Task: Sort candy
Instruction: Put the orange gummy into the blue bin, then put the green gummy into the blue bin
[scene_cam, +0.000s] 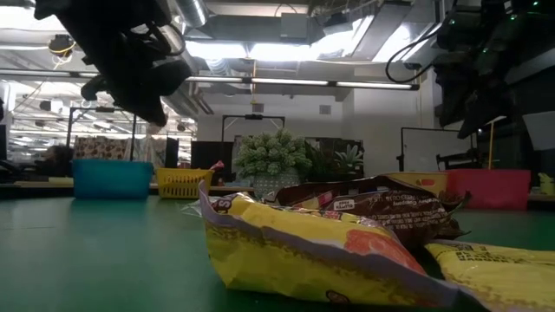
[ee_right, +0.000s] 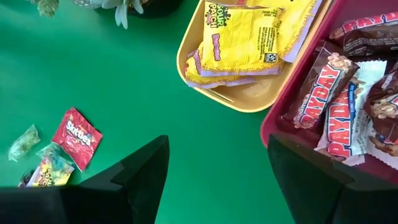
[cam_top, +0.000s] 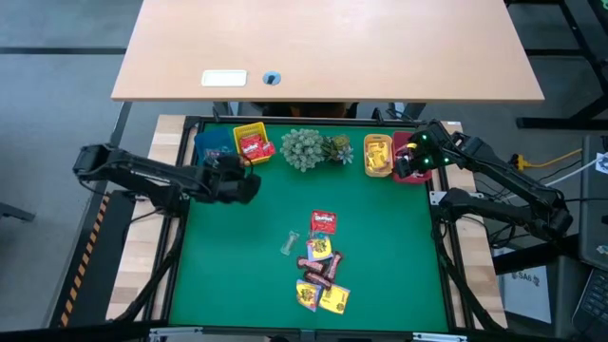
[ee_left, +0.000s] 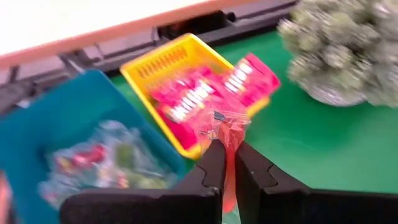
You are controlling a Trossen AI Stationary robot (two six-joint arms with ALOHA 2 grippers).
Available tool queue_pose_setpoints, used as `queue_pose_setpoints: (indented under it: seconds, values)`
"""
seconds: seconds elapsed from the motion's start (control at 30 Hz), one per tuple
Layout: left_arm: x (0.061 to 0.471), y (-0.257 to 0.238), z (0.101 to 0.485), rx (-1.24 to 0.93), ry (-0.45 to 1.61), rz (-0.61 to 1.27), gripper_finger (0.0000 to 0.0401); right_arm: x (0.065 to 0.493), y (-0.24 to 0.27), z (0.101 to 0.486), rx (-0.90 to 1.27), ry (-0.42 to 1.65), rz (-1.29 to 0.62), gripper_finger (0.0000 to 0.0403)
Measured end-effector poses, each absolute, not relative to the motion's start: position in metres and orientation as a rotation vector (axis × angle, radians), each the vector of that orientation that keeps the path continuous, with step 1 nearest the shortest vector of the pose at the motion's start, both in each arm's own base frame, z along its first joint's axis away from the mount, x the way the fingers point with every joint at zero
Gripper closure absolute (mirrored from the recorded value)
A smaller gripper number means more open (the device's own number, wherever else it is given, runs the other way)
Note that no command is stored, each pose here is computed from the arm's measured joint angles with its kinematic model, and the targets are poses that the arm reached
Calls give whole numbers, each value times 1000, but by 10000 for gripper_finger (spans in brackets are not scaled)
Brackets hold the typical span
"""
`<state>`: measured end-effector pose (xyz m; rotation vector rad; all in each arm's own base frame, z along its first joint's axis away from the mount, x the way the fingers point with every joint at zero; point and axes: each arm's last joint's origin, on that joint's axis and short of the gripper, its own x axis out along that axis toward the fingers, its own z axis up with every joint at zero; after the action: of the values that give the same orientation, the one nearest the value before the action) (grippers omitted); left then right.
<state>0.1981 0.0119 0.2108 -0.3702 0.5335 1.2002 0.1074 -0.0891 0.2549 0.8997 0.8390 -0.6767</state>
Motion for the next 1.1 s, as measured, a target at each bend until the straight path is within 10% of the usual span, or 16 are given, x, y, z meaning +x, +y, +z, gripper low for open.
queue_pose_setpoints:
  seconds: [0.43, 1.1]
  values:
    - [175, 48, 215, -201, 701, 1367, 375, 115, -84, 258, 1100, 777, -516, 130]
    - [172, 60, 211, -500, 762, 1343, 258, 199, -20, 292, 784, 440, -19, 130]
